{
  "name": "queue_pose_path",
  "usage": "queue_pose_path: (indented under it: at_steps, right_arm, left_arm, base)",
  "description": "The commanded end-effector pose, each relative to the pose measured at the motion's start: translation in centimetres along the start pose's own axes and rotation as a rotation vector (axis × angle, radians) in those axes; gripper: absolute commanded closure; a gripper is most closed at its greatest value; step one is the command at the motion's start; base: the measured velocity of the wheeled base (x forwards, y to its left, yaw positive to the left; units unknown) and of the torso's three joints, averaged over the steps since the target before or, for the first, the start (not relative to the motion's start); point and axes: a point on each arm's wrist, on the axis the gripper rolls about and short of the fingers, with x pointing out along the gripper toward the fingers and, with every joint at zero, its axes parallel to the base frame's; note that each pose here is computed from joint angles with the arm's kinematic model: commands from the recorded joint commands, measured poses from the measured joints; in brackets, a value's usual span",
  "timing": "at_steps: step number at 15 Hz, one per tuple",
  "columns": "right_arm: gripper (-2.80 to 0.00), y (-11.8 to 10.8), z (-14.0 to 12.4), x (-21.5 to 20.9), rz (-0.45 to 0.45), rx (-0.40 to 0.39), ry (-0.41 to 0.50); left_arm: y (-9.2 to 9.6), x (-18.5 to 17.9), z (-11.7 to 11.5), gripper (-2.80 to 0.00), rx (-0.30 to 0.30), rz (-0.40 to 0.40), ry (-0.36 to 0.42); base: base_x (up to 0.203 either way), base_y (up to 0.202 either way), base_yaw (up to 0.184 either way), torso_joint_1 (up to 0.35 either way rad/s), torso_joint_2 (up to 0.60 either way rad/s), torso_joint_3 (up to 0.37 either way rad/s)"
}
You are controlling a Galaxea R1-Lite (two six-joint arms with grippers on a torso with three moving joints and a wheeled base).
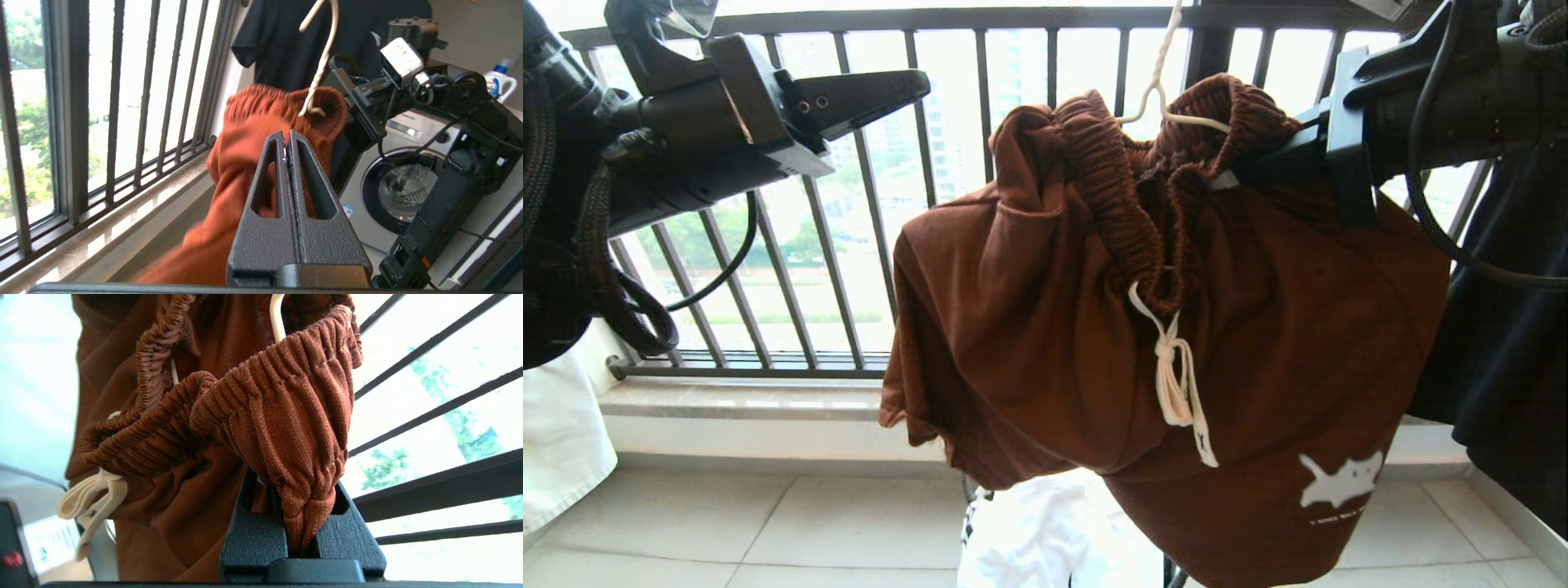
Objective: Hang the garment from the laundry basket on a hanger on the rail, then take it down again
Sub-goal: Hang the clothes rack on the clothesline
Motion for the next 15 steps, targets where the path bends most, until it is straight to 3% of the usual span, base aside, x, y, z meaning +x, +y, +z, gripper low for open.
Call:
queue_pose_path:
  at_steps: [1, 4, 8, 9, 13, 15]
  right_arm:
    - [0.00, -0.2, 0.3, 0.1, -0.017, 0.082, -0.030]
    - [0.00, -0.3, 0.1, 0.1, -0.038, 0.175, -0.058]
    - [0.00, -0.9, -2.6, 0.7, -0.109, 0.224, -0.072]
    - [0.00, -0.8, -3.4, 0.9, -0.118, 0.243, -0.071]
    - [0.00, -0.8, -5.3, 1.0, -0.206, 0.385, -0.119]
    - [0.00, -0.9, -6.5, 1.5, -0.247, 0.430, -0.118]
  left_arm:
    - [-0.2, -0.8, 0.3, 0.00, -0.030, 0.033, 0.014]
    - [-0.1, -3.3, 0.6, 0.00, -0.104, 0.159, 0.039]
    - [-2.7, -6.4, 1.4, 0.00, -0.150, 0.271, 0.047]
    - [-2.9, -6.3, 2.1, 0.00, -0.134, 0.271, 0.046]
    - [-0.3, -5.5, 2.0, 0.00, -0.174, 0.348, 0.152]
    - [0.7, -4.5, 1.2, 0.00, -0.117, 0.478, 0.191]
  base:
    - [0.000, 0.000, 0.000, 0.000, 0.00, 0.000]
    - [0.000, 0.000, 0.000, 0.000, 0.00, 0.000]
    - [0.000, 0.000, 0.000, 0.000, 0.00, 0.000]
    - [0.000, 0.000, 0.000, 0.000, 0.00, 0.000]
    - [0.000, 0.000, 0.000, 0.000, 0.00, 0.000]
    - [0.000, 0.000, 0.000, 0.000, 0.00, 0.000]
